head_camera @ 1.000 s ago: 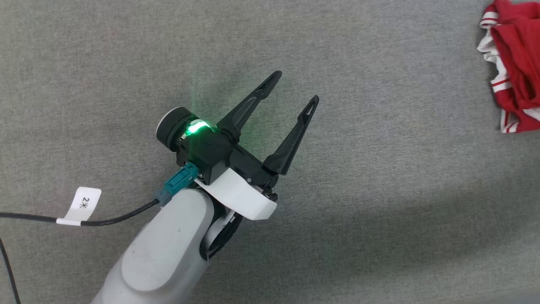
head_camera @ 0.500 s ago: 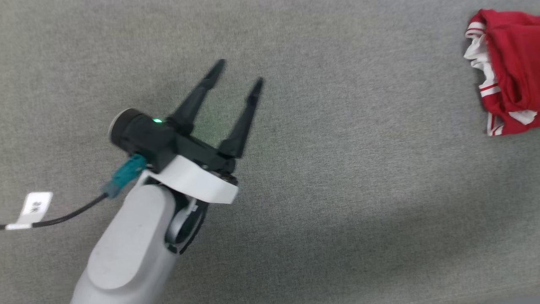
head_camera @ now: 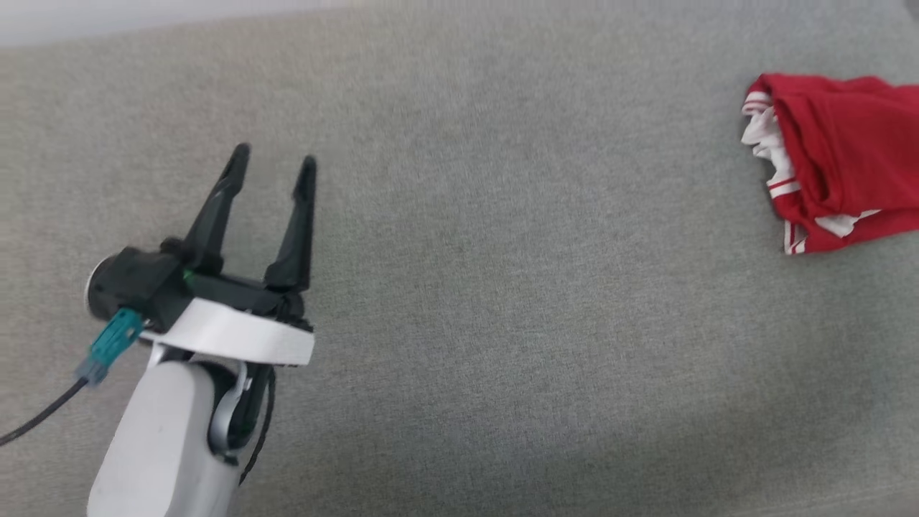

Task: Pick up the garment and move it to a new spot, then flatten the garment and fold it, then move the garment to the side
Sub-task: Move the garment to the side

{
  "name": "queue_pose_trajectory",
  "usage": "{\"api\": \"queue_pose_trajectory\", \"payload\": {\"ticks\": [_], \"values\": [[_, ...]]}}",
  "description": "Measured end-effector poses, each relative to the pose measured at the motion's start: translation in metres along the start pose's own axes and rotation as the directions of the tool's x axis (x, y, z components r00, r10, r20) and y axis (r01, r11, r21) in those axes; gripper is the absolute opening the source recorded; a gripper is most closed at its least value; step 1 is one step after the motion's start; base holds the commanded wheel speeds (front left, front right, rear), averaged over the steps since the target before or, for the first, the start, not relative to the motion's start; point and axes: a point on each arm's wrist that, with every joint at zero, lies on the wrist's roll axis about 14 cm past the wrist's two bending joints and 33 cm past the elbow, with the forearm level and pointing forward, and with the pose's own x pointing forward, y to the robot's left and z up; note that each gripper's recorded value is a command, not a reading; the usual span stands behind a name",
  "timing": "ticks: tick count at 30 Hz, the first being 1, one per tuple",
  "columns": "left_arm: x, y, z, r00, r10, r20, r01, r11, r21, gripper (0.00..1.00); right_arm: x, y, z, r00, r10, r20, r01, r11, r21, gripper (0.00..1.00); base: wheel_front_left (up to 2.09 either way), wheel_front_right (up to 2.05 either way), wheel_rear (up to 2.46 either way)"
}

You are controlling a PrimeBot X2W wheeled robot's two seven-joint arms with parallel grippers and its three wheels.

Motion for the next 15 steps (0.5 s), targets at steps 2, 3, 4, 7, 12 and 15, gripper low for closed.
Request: {"api": "queue_pose_trajectory", "payload": {"ticks": [2,3,4,7,12,15], "values": [[-0.007,0.005,0.007,1.0,0.025,0.011,-0.025,1.0,0.014,1.0,-0.006,0.009,0.007,0.998,0.024,0.053,-0.025,1.0,0.011,1.0,0.0,0.0,0.0],[-0.011,0.008,0.01,0.999,0.04,0.014,-0.041,0.999,0.024,1.0,-0.009,0.015,0.008,0.997,0.039,0.071,-0.041,0.999,0.026,1.0,0.0,0.0,0.0],[-0.015,0.012,0.013,0.998,0.056,0.019,-0.056,0.998,0.032,1.0,-0.012,0.022,0.008,0.995,0.058,0.084,-0.06,0.998,0.027,1.0,0.0,0.0,0.0],[-0.033,0.022,0.024,0.994,0.106,0.032,-0.108,0.992,0.059,1.0,-0.025,0.044,0.01,0.983,0.108,0.15,-0.117,0.992,0.053,1.0,0.0,0.0,0.0],[-0.061,0.032,0.031,0.986,0.167,0.027,-0.168,0.983,0.077,1.0,-0.043,0.07,0.003,0.967,0.167,0.192,-0.186,0.979,0.086,1.0,0.0,0.0,0.0],[-0.077,0.037,0.036,0.979,0.201,0.033,-0.203,0.975,0.09,1.0,-0.051,0.078,0.003,0.958,0.183,0.221,-0.209,0.973,0.099,1.0,0.0,0.0,0.0]]}}
